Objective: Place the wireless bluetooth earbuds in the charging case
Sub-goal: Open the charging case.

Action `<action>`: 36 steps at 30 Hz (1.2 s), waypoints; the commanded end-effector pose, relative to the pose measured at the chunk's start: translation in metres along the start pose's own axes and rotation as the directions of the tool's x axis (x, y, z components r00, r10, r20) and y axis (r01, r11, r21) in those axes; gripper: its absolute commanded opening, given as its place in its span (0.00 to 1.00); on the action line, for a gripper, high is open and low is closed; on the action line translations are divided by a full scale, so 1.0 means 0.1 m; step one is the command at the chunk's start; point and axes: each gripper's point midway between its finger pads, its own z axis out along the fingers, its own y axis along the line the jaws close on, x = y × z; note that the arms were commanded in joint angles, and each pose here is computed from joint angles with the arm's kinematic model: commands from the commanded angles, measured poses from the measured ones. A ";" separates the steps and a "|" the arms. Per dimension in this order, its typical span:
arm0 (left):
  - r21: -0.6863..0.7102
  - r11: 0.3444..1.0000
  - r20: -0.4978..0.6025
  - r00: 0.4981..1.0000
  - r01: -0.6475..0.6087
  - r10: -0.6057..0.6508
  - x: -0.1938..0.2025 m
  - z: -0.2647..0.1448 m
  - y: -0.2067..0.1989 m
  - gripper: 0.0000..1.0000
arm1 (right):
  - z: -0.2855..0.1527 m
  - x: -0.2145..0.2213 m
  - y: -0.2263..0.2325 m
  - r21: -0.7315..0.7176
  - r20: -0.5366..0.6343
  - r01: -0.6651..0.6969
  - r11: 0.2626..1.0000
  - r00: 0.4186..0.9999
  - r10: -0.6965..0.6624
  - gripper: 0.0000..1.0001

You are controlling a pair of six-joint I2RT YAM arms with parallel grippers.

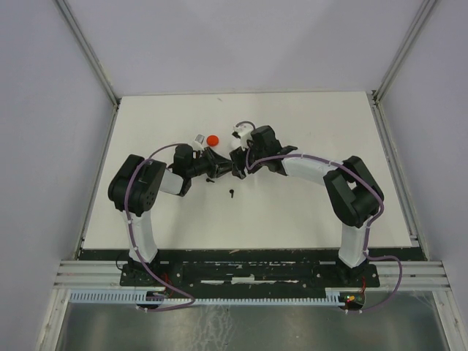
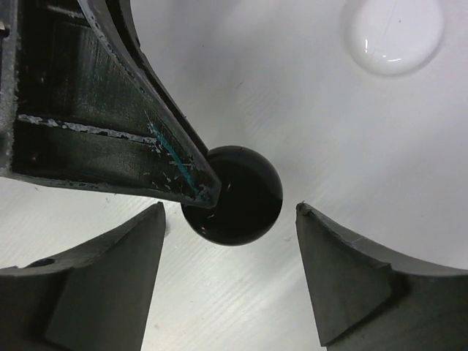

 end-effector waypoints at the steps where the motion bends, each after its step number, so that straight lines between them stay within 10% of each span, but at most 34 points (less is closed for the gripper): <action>1: 0.068 0.997 0.023 0.999 -0.032 0.031 -0.06 0.00 -0.20 0.05 | -0.20 -0.39 0.01 0.036 0.106 0.003 0.999 0.994 -0.006 0.86; 14: 0.191 0.976 -0.001 0.994 -0.107 0.109 -0.04 -0.09 -0.42 0.03 | -1.09 -0.60 -0.55 0.369 0.251 -0.233 0.900 0.957 0.145 1.00; 36: 0.251 0.958 -0.065 0.985 -0.138 0.158 0.13 -0.12 -0.57 0.03 | -0.69 -0.49 -0.44 0.277 0.184 -0.238 0.931 0.964 0.191 1.00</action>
